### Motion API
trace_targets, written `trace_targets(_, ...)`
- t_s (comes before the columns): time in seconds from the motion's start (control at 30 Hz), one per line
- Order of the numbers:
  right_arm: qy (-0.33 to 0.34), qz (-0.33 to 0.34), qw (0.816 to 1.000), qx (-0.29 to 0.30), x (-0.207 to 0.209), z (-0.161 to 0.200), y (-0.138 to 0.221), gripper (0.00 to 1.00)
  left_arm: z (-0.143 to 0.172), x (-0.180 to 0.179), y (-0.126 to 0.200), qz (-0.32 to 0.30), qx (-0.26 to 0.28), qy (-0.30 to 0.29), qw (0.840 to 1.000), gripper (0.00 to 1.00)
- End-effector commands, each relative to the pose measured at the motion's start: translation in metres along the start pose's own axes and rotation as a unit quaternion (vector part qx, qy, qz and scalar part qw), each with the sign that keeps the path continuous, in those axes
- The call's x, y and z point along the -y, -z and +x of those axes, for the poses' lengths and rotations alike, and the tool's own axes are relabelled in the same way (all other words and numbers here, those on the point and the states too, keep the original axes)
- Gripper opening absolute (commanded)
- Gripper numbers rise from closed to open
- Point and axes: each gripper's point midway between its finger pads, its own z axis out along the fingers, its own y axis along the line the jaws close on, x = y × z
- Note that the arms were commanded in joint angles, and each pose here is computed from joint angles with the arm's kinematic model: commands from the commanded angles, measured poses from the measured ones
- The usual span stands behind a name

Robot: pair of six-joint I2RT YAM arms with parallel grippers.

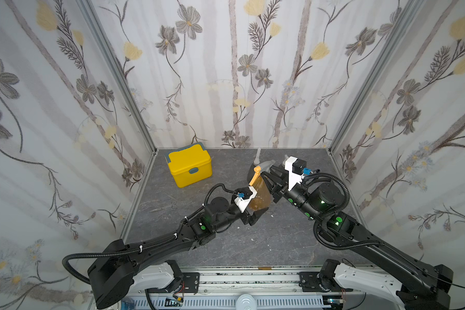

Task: Attach spray nozzles to spray bottles
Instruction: Insert the spray nozzle into the spray bottle.

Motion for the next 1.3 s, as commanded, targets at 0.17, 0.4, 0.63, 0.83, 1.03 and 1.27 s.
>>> trace_targets(0.17, -0.001, 0.001, 0.999, -0.034, 0.001, 0.015, -0.001, 0.31, -0.040, 0.002, 0.005, 0.000, 0.071, -0.018, 0.997, 0.80)
trace_targets(0.4, -0.006, 0.000, 0.999, -0.039, 0.002, 0.024, 0.008, 0.31, -0.043, 0.001, 0.007, -0.002, 0.077, -0.010, 0.997, 0.80)
trace_targets(0.63, -0.033, 0.008, 0.999, -0.019, 0.003, 0.030, 0.009, 0.27, -0.041, -0.002, 0.004, -0.010, 0.071, -0.010, 0.997, 0.80)
trace_targets(0.83, -0.016, 0.075, 0.997, -0.023, 0.013, 0.045, 0.008, 0.28, -0.041, -0.005, 0.004, -0.018, 0.072, -0.006, 0.997, 0.79)
trace_targets(1.03, 0.011, 0.154, 0.987, -0.050, 0.026, 0.069, 0.003, 0.27, -0.044, -0.011, 0.003, -0.034, 0.073, 0.002, 0.997, 0.78)
trace_targets(1.27, 0.043, 0.241, 0.967, -0.073, 0.034, 0.083, -0.004, 0.29, -0.046, -0.022, 0.001, -0.065, 0.068, 0.009, 0.996, 0.78)
